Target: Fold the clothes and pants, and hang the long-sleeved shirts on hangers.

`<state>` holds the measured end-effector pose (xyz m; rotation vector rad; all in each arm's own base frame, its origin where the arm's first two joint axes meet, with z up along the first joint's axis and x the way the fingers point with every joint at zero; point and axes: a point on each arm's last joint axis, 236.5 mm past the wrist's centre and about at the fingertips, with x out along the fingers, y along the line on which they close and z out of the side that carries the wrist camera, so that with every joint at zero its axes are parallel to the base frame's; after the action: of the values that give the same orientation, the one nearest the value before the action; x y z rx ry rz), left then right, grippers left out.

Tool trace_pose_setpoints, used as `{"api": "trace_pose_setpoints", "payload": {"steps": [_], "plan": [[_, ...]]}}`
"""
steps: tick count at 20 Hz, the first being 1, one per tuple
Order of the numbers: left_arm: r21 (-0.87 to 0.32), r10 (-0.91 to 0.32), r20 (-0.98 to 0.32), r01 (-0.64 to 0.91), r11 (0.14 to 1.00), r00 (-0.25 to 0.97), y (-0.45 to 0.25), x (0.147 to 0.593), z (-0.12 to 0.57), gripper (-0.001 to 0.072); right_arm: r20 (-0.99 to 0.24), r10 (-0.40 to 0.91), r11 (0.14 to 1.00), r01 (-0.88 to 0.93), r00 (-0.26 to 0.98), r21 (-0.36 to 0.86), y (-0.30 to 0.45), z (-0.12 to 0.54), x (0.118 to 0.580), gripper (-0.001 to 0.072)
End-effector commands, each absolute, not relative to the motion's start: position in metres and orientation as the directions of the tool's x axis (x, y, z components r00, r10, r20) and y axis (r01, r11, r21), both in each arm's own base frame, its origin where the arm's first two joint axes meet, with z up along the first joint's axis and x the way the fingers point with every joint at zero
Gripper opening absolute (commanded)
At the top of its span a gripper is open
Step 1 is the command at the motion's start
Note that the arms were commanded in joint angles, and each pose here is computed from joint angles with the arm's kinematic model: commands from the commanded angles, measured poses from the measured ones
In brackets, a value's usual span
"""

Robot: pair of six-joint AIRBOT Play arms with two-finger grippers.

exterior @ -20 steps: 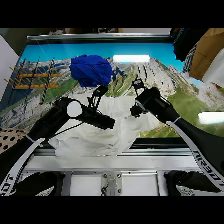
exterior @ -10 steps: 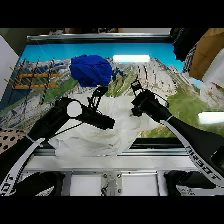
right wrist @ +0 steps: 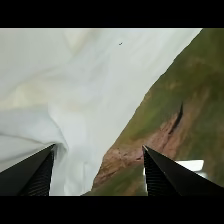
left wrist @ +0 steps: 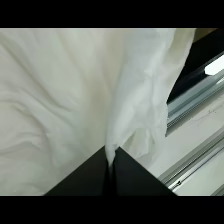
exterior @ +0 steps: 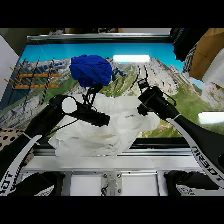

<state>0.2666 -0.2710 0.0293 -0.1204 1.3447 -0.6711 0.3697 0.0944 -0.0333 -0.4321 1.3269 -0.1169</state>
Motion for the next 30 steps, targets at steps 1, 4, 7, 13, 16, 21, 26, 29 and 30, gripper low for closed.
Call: {"api": "trace_pose_setpoints", "payload": {"steps": [1, 4, 7, 13, 16, 21, 26, 29, 30], "plan": [[-0.451, -0.506, -0.859, 0.356, 0.819, 0.076, -0.26, 0.274, 0.029, 0.0009, -0.939, -0.241, 0.945, -0.162, 0.243, -0.285, 0.113, -0.037, 0.368, 0.0589], [-0.447, -0.503, -0.862, 0.37, 0.814, 0.064, -0.26, 0.271, 0.028, 0.0008, -0.939, -0.238, 0.945, -0.165, 0.248, -0.283, 0.116, -0.051, 0.375, 0.0589], [-0.447, -0.501, -0.863, 0.372, 0.814, 0.06, -0.259, 0.27, 0.028, 0.0008, -0.945, -0.25, 0.942, -0.174, 0.211, -0.288, 0.118, -0.069, 0.372, 0.0589], [-0.444, -0.498, -0.865, 0.377, 0.813, 0.056, -0.258, 0.269, 0.028, 0.0008, -0.925, -0.311, 0.919, -0.182, 0.217, -0.351, 0.103, -0.065, 0.374, 0.0111], [-0.443, -0.498, -0.866, 0.377, 0.813, 0.056, -0.256, 0.27, 0.027, 0.0008, -0.921, -0.309, 0.915, -0.189, 0.238, -0.356, 0.101, -0.052, 0.375, 0.0005], [-0.448, -0.501, -0.862, 0.354, 0.821, 0.072, -0.234, 0.287, 0.045, 0.0009, -0.911, -0.258, 0.906, -0.247, 0.321, -0.343, 0.093, 0.048, 0.359, 0.0008], [-0.432, -0.511, -0.856, 0.425, 0.795, 0.086, -0.236, 0.291, 0.066, 0.0008, -0.964, 0.014, 0.974, -0.223, 0.264, -0.047, 0.109, 0.106, 0.295, 0.0006], [-0.436, -0.499, -0.865, 0.406, 0.803, 0.06, -0.233, 0.285, 0.051, 0.0008, -0.959, 0.155, 0.979, -0.164, 0.236, 0.118, 0.104, 0.114, 0.292, 0.0007], [-0.436, -0.497, -0.866, 0.403, 0.805, 0.057, -0.233, 0.284, 0.048, 0.0008, -0.957, 0.176, 0.981, -0.119, 0.23, 0.152, 0.097, 0.113, 0.295, 0.0007]]}}
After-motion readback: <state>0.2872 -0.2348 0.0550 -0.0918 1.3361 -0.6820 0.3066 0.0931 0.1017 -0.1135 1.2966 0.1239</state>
